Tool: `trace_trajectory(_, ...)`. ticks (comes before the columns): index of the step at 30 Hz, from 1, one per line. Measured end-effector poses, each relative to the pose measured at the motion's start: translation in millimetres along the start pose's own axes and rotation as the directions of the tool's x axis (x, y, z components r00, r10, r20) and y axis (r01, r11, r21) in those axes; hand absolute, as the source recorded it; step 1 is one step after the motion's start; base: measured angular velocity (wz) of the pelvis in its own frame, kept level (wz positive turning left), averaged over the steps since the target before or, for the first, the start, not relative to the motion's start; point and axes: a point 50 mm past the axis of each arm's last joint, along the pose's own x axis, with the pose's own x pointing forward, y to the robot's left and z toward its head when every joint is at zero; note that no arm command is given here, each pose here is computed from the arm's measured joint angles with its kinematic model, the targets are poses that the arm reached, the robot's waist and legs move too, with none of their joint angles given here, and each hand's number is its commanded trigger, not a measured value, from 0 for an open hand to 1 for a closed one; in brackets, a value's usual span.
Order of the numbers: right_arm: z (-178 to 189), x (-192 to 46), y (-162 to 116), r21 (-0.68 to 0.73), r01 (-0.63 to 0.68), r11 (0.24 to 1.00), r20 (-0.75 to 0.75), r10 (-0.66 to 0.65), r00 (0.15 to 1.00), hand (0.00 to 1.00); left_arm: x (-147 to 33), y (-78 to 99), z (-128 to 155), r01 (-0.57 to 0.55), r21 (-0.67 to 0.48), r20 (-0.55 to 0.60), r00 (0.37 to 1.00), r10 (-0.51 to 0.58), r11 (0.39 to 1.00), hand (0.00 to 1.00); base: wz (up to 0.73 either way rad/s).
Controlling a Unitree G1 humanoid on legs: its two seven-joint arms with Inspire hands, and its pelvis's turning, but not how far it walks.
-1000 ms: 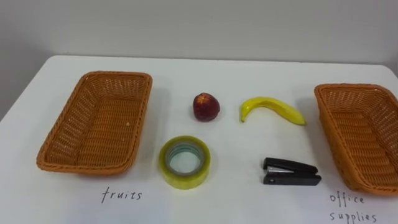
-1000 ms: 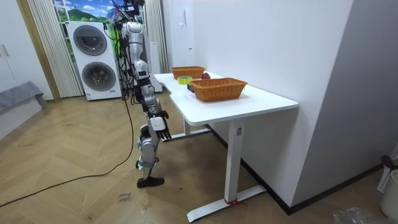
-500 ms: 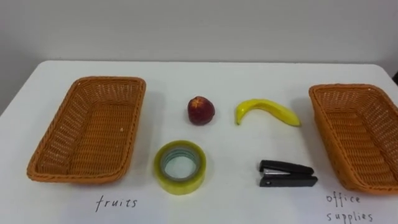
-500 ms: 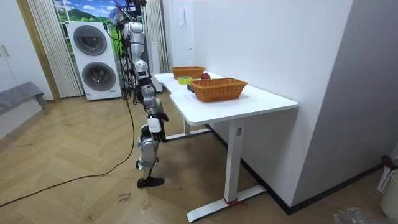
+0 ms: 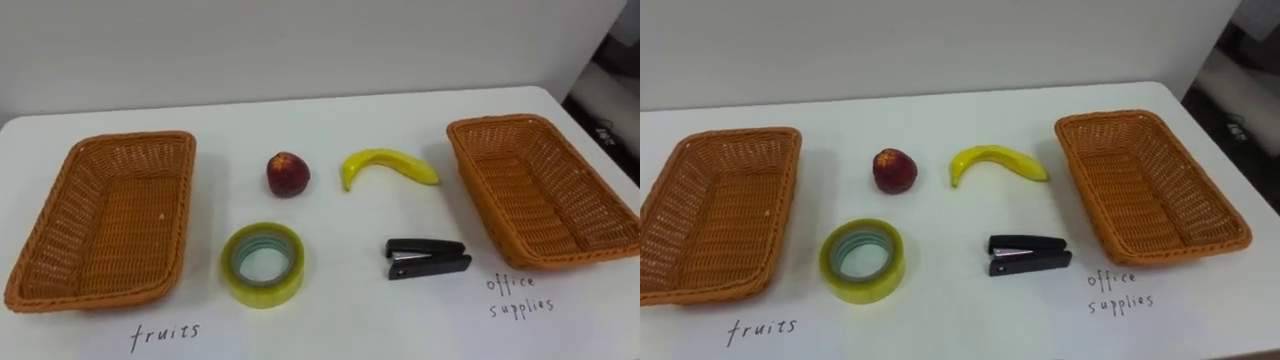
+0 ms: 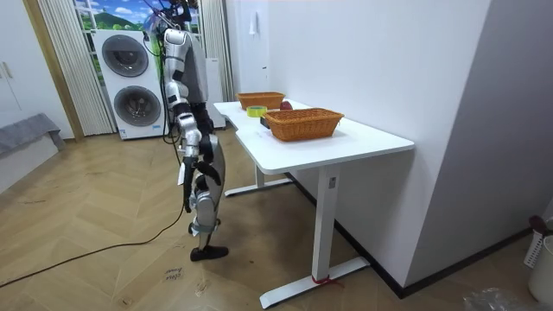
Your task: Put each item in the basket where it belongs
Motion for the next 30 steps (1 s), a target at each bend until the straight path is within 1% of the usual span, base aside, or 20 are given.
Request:
trace_trajectory(2,17.1,-4.2,4.6,0.047,0.031,0.998,0.078,-0.034,0.996,0.0,0.5,3.5,3.3,-0.01,-0.012,0.014,1.0,0.01,1.0,0.0,0.0)
trace_trajectory(4,38.4,-14.6,16.0,0.112,0.043,0.993,0.171,-0.062,0.983,0.0,1.0,6.5,10.8,-0.016,-0.022,0.054,0.998,0.017,1.0,0.0,-0.03)
trace_trajectory(8,68.7,-37.3,33.1,0.136,0.044,0.99,0.349,-0.09,0.933,0.0,1.6,6.8,18.6,-0.016,-0.029,0.091,0.996,0.018,0.999,0.0,-0.04)
trace_trajectory(10,89.2,-56.0,40.0,0.152,0.044,0.987,0.49,-0.114,0.864,0.0,1.2,7.4,21.5,-0.015,-0.031,0.106,0.994,0.018,0.999,0.0,0.0)
trace_trajectory(11,93.8,-60.9,41.9,0.161,0.04,0.986,0.52,-0.119,0.846,0.0,1.1,6.9,22.1,-0.014,-0.029,0.109,0.994,0.017,0.999,0.0,0.0)
trace_trajectory(13,109.5,-79.0,46.1,0.201,0.005,0.98,0.616,-0.13,0.777,0.0,0.6,5.9,24.6,-0.012,-0.021,0.126,0.992,0.015,1.0,0.0,0.0)
trace_trajectory(14,112.9,-83.4,48.0,0.202,-0.002,0.979,0.64,-0.13,0.758,0.0,0.5,6.1,24.8,-0.012,-0.021,0.13,0.991,0.015,1.0,0.0,0.0)
trace_trajectory(16,125.6,-101.3,52.6,0.212,-0.047,0.976,0.718,-0.123,0.685,0.0,0.4,6.3,24.3,-0.013,-0.02,0.131,0.991,0.015,1.0,0.0,0.0)
trace_trajectory(18,132.6,-111.2,54.1,0.209,-0.067,0.976,0.764,-0.12,0.633,0.0,0.4,6.5,24.8,-0.014,-0.021,0.136,0.991,0.016,1.0,0.0,0.0)
trace_trajectory(20,141.5,-127.3,54.8,0.206,-0.088,0.975,0.832,-0.127,0.54,0.0,0.2,6.6,23.6,-0.011,-0.022,0.134,0.991,0.014,1.0,0.0,0.0)
trace_trajectory(21,143.7,-131.8,55.1,0.211,-0.101,0.972,0.843,-0.129,0.523,0.0,0.3,6.6,23.8,-0.011,-0.023,0.135,0.991,0.014,1.0,0.0,0.0)
trace_trajectory(22,147.9,-140.6,55.8,0.216,-0.122,0.969,0.866,-0.133,0.482,0.0,0.3,6.1,25.1,-0.007,-0.023,0.139,0.99,0.011,1.0,0.0,0.0)
trace_trajectory(26,158.2,-164.2,54.9,0.233,-0.203,0.951,0.909,-0.138,0.394,0.0,0.0,5.2,28.3,0.009,-0.029,0.163,0.987,-0.004,1.0,0.0,-0.02)
trace_trajectory(30,165.3,-178.3,54.7,0.233,-0.256,0.938,0.933,-0.142,0.331,0.0,-0.3,3.0,28.6,0.021,-0.023,0.168,0.986,-0.016,1.0,0.0,-0.04)
